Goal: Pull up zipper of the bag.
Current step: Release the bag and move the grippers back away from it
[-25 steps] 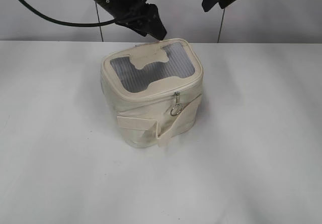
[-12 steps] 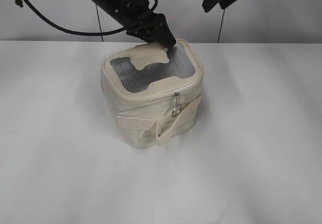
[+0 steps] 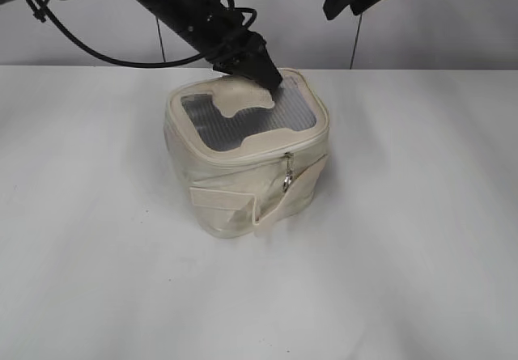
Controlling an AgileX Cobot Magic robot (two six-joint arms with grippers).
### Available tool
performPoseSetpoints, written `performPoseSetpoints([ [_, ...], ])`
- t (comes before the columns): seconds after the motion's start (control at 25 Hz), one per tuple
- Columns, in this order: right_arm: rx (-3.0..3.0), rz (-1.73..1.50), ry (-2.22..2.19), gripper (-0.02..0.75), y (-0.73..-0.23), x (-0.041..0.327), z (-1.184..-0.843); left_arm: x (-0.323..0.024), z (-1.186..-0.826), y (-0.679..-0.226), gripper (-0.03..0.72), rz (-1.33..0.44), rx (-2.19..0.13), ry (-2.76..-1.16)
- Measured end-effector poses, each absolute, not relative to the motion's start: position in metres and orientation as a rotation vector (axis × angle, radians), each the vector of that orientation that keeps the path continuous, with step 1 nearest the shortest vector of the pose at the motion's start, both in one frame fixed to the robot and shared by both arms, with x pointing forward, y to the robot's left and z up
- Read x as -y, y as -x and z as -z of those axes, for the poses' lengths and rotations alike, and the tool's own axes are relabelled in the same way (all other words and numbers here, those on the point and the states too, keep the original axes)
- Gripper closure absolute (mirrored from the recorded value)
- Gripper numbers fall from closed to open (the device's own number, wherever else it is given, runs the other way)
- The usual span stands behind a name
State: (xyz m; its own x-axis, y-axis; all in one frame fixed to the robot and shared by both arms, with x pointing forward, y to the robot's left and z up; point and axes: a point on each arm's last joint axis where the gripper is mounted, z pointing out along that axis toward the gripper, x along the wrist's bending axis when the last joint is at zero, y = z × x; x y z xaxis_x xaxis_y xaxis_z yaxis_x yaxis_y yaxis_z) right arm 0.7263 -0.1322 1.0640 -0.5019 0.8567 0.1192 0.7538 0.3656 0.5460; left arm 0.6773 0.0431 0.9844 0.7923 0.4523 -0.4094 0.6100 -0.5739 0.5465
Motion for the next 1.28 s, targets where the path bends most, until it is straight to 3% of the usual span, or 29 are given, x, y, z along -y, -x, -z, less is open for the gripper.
performPoseSetpoints([
  [0.12,-2.438,-0.828,-1.458,0.336,-0.726,0.132,-1.064,-0.044,-0.986,-0.678,0.579,0.289,-0.775,-2.287],
  [0.2,-2.434,-0.829,-1.469,0.347,-0.726,0.132,-1.064,-0.043,-0.987,-0.678,0.627,0.298,-0.761,-2.297],
  [0.6,-2.486,-0.736,-1.528,0.408,-0.701,0.141,-1.068,-0.043,-0.992,-0.679,0.633,0.281,-0.732,-2.325],
  [0.84,-2.605,-0.659,-1.53,0.485,-0.675,0.146,-1.056,-0.044,-0.995,-0.678,0.634,0.276,-0.724,-2.333],
  [1.28,-2.725,-0.535,-1.556,0.496,-0.633,0.158,-1.04,-0.027,-1.002,-0.665,0.641,0.248,-0.66,-2.376],
])
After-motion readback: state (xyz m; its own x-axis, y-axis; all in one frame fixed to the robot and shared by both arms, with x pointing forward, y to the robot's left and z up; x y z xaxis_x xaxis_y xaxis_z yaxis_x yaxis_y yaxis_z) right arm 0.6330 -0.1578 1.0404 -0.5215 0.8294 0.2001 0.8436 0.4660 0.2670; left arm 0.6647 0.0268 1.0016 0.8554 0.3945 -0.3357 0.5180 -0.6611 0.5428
